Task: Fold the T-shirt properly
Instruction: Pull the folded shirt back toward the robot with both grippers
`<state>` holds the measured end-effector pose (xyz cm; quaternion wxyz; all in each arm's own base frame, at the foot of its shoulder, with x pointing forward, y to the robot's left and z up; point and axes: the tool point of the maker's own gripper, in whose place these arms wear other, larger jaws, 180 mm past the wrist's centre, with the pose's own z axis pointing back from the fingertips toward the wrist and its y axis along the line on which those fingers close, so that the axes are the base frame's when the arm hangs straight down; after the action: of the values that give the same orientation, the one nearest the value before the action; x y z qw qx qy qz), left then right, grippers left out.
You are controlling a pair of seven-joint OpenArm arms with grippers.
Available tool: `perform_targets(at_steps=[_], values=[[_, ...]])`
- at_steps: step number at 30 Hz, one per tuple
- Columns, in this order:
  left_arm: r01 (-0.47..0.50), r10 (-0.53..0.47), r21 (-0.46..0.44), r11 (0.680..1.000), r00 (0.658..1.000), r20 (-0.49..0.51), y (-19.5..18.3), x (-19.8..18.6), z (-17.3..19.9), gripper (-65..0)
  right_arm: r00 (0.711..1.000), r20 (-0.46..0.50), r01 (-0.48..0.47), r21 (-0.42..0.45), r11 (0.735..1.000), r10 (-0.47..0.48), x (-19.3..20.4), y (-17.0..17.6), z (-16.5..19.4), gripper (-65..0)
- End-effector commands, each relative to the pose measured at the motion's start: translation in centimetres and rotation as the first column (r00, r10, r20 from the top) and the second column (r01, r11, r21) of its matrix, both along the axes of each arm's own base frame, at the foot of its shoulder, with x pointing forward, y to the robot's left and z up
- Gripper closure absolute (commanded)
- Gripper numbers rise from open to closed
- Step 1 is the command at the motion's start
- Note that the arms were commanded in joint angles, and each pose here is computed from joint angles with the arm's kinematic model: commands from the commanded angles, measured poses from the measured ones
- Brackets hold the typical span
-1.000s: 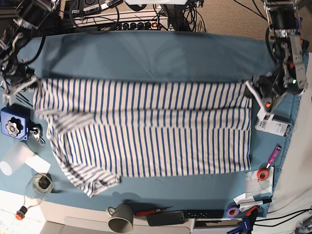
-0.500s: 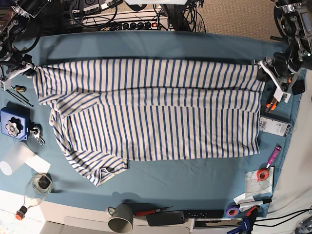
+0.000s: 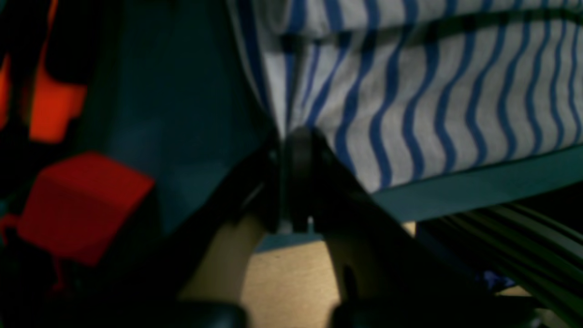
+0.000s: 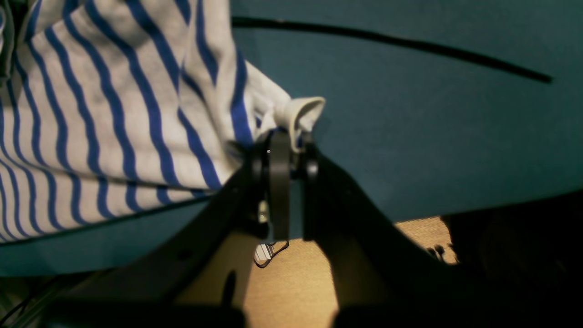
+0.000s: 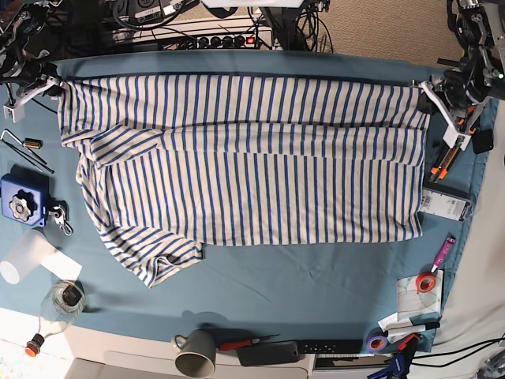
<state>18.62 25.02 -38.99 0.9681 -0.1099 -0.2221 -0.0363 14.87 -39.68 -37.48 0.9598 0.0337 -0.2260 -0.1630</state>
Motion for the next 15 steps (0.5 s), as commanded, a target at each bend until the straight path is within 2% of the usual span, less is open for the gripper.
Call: perform_targets(at_steps=[1,5,15], values=[[-0.015,0.014,0.053,0.999,1.0,0.006,1.7,0.0,0.8,0.0,1.0,0.025,-0.009,-0.044,0.999,0.01,0.6,-1.1,1.5,0.0],[-0.067,0.066,0.021,0.998,0.997,0.041,2.7,0.1,1.8,0.0,0.999,0.037,-0.027,-0.059,0.998,0.029,0.9,-0.4,1.9,0.0],[-0.045,0.046,-0.016,0.999,0.997,0.059,2.1,0.2,2.1,0.0,0.998,0.038,-0.045,-0.095,0.995,0.049,1.0,0.7,2.3,0.0]])
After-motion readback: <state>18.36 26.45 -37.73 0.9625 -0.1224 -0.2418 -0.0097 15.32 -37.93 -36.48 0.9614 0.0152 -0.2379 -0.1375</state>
